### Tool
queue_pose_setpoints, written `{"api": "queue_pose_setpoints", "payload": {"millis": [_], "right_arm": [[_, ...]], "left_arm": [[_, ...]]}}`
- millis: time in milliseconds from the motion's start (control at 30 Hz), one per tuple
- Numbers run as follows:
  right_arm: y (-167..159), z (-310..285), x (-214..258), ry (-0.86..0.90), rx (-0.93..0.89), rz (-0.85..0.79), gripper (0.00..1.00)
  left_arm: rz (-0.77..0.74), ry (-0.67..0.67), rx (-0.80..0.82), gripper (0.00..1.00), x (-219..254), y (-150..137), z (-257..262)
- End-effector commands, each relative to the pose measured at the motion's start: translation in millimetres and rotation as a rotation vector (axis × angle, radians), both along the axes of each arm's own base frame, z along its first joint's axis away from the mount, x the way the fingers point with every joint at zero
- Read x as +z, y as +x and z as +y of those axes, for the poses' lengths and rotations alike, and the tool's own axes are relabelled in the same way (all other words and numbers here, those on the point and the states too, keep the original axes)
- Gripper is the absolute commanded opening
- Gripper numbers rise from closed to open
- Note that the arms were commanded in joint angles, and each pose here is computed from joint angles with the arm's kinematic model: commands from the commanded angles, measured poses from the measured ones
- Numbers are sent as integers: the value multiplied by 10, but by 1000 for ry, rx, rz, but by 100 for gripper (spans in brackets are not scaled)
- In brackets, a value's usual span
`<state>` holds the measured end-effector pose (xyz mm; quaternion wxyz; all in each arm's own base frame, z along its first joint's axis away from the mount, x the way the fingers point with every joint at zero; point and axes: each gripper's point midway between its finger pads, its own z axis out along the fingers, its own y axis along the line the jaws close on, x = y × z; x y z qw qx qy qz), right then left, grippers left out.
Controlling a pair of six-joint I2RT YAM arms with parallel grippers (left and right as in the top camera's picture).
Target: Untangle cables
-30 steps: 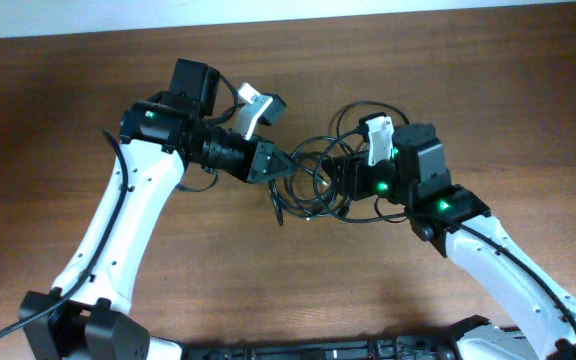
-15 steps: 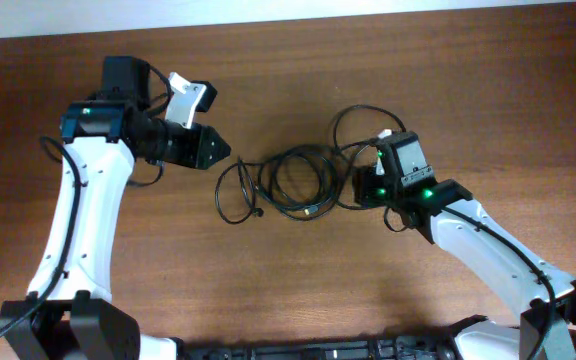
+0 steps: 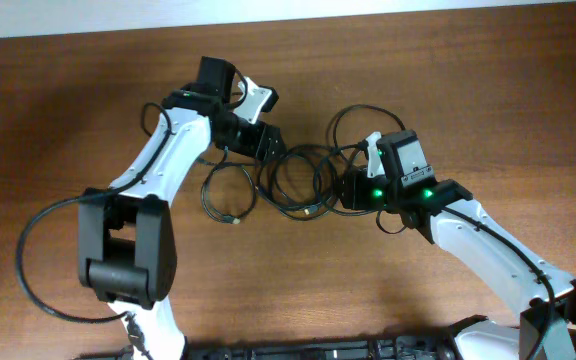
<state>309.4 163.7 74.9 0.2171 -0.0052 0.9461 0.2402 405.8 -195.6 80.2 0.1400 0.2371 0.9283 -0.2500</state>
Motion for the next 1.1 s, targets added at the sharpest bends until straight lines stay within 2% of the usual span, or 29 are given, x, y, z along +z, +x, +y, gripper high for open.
{"api": "queue_pose_setpoints", "payload": {"millis": [0, 133, 333, 400, 433, 467, 500, 600, 700, 800, 833, 867, 933, 1033, 1067], "right_arm": [[-17, 20, 2, 4, 5, 9, 53], [-42, 11, -16, -1, 5, 22, 53], [-42, 9, -17, -3, 7, 20, 53], [-41, 9, -17, -3, 7, 20, 53], [-42, 10, -17, -3, 7, 20, 53], [-42, 10, -17, -3, 7, 20, 53], [-44, 10, -18, -3, 7, 21, 53], [-57, 5, -27, -6, 7, 28, 53], [-59, 6, -27, -5, 8, 28, 57], [-51, 10, -21, -3, 8, 24, 57], [-47, 59, 10, 23, 24, 18, 58], [-51, 225, 123, 111, 88, -2, 61], [-5, 348, 254, 172, 143, -56, 63], [-44, 502, 394, 263, 213, -75, 63], [-4, 439, 345, 224, 181, -79, 61]], "left_arm": [[27, 112, -10, 67, -345, -11, -34], [72, 149, -21, 66, -631, -53, -48], [113, 159, -22, 58, -688, -145, -29], [144, 162, 4, 44, -740, -203, -10], [152, 165, 3, 31, -758, -229, -1], [163, 161, 15, 6, -755, -238, -5], [168, 157, 15, 0, -752, -247, -8], [194, 162, 20, 0, -619, -270, -1], [160, 89, -13, 0, 45, -252, -115], [44, 52, 5, 0, 708, -280, -27], [40, 51, 2, 0, 806, -351, -17], [77, 62, -3, 0, 807, -457, -1], [152, 33, -21, 0, 823, -633, -30], [147, 5, -38, 0, 862, -644, -71], [156, -53, -61, 0, 936, -685, -152]]}}
